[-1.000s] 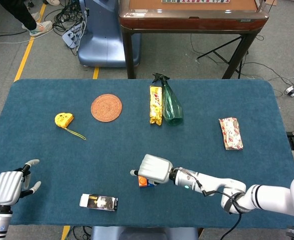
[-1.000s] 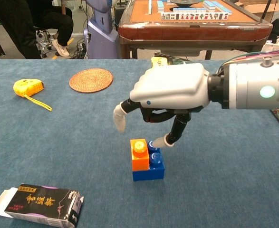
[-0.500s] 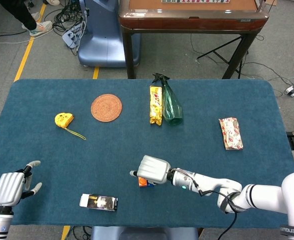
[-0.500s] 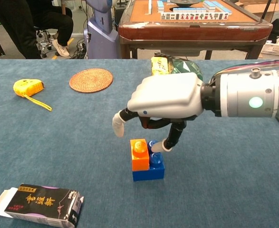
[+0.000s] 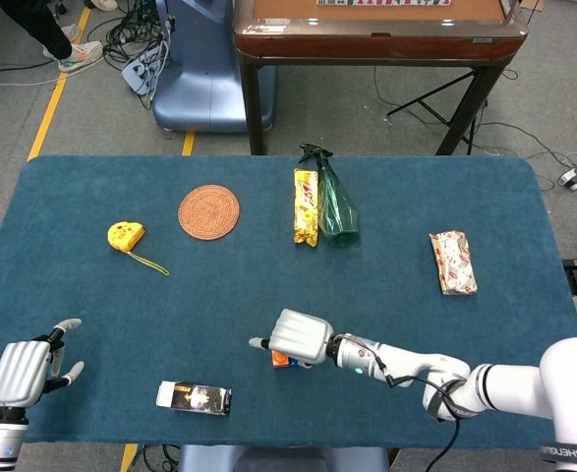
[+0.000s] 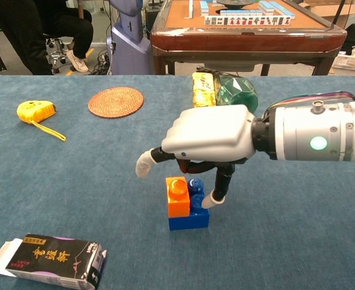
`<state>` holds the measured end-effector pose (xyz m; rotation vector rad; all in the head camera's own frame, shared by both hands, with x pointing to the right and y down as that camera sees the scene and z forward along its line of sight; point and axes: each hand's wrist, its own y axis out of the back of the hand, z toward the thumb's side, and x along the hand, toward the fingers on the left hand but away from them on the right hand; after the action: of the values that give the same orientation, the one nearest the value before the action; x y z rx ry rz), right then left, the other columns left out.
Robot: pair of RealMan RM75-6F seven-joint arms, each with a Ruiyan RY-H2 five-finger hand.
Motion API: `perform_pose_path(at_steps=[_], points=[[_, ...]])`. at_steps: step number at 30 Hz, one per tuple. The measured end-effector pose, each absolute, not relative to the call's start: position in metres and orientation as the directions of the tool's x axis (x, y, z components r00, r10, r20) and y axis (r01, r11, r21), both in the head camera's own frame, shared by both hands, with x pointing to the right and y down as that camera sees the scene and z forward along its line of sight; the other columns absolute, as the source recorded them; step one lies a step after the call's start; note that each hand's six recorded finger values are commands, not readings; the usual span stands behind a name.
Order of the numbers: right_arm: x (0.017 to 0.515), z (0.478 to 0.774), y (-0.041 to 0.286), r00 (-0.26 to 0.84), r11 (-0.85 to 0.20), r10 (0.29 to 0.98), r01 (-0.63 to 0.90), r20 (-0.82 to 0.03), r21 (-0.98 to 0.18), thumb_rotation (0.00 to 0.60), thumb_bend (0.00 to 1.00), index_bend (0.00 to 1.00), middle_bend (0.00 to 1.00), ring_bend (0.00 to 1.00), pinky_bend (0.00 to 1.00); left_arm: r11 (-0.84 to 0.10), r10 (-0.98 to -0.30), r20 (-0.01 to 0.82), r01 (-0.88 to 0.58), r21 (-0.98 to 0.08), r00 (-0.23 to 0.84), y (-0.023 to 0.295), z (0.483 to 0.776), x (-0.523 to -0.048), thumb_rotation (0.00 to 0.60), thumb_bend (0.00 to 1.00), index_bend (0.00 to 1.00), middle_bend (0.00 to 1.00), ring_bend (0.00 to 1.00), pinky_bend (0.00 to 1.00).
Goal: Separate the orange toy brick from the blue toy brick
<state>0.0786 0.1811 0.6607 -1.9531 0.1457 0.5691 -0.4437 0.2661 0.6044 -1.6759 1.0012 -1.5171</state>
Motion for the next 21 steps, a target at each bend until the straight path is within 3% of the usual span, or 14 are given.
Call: perform_pose_path(at_steps=[21], points=[[0.06,0.653,0.185,0.913,-0.494,0.169,-0.246,-0.37,-0.834,0.6,0.15,0.19,0.92,1.0,1.0,-0.505,-0.863,0.504,-0.11,-0.856,0.037,0.269,0.608,-0.443,0.6,0.24,0.32,0.77,0.63,0.83]])
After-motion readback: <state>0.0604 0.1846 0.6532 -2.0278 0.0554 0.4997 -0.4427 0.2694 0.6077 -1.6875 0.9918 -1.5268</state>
